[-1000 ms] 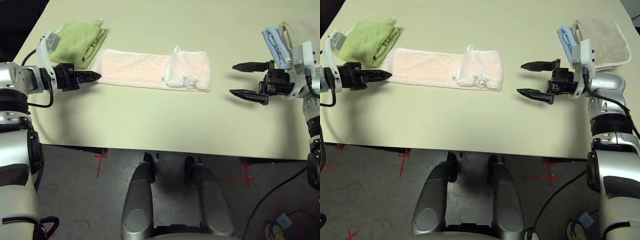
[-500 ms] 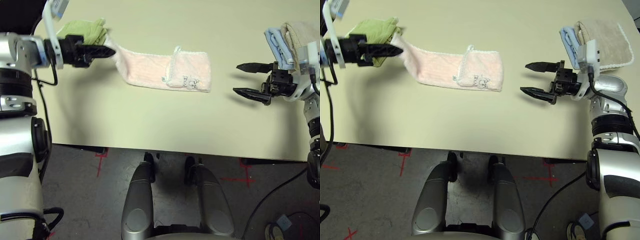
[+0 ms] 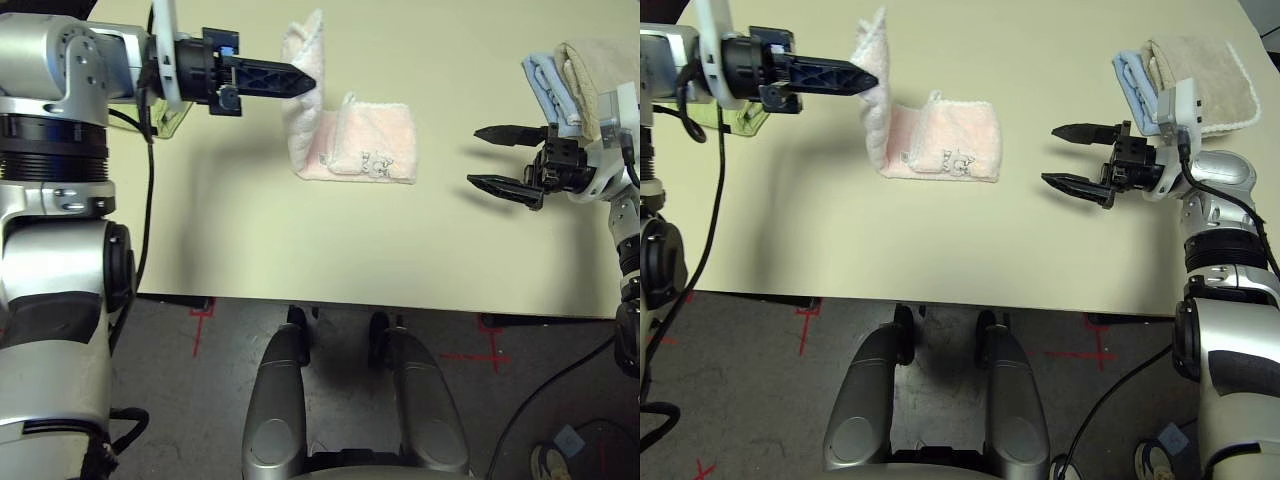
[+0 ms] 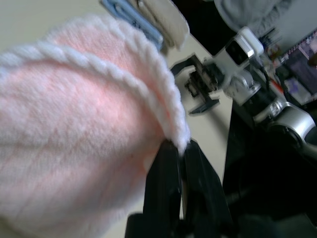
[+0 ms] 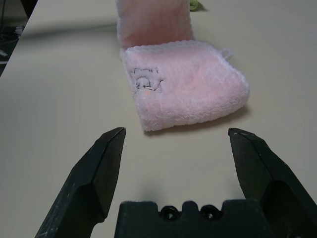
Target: Fold the towel and set it aside.
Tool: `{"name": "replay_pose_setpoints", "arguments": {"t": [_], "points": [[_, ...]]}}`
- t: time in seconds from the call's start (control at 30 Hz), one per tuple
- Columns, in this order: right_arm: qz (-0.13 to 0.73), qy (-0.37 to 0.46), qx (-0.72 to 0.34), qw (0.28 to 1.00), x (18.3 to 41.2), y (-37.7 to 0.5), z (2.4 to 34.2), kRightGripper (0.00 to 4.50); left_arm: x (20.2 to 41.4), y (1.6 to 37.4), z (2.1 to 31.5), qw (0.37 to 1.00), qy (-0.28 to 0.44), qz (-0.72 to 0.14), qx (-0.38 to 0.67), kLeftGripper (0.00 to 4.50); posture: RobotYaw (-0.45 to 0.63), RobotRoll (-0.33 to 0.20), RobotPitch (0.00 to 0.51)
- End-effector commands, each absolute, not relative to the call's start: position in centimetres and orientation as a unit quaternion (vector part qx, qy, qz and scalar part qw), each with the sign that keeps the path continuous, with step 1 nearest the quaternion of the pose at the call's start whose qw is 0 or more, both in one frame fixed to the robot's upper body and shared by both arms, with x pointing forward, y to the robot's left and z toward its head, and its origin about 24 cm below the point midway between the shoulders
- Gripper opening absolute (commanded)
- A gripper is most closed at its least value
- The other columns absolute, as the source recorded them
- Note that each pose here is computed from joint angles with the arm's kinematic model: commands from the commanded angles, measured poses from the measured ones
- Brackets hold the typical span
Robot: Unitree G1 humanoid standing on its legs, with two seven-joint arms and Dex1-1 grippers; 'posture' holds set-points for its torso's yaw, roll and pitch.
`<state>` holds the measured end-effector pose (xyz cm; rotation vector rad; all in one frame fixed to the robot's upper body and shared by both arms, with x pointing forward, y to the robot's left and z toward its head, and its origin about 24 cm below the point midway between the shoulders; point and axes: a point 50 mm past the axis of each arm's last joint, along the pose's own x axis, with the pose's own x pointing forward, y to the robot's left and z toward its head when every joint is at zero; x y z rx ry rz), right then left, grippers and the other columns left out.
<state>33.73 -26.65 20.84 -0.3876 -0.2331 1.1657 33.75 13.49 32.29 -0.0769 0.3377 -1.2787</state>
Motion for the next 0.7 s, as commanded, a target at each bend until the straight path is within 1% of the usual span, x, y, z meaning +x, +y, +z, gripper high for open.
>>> {"name": "replay_pose_setpoints", "arguments": {"t": [0.03, 0.23, 0.4, 0.53, 0.7], "points": [[0.540, -0.109, -0.187, 0.813, 33.4, -27.0, 20.6, 4.50, 34.4, 12.3, 32.0, 0.790, 0.152, -0.593, -0.037, 0.03, 0.03, 0.000, 0.346], [0.538, -0.110, -0.187, 0.815, 33.5, -26.9, 20.4, 4.50, 35.3, 10.7, 30.7, 0.786, 0.161, -0.597, -0.024, 0.03, 0.02, 0.000, 0.348], [0.539, -0.109, -0.188, 0.814, 33.6, -26.7, 20.3, 4.50, 35.7, 9.4, 30.4, 0.778, 0.164, -0.606, -0.019, 0.03, 0.01, 0.000, 0.348], [0.541, -0.109, -0.188, 0.813, 33.7, -26.4, 20.2, 4.50, 35.6, 8.4, 30.5, 0.763, 0.167, -0.624, -0.018, 0.03, 0.01, 0.000, 0.349], [0.543, -0.112, -0.188, 0.811, 33.9, -26.1, 20.2, 4.50, 35.6, 8.1, 30.3, 0.757, 0.175, -0.630, -0.009, 0.03, 0.01, 0.000, 0.349]]}}
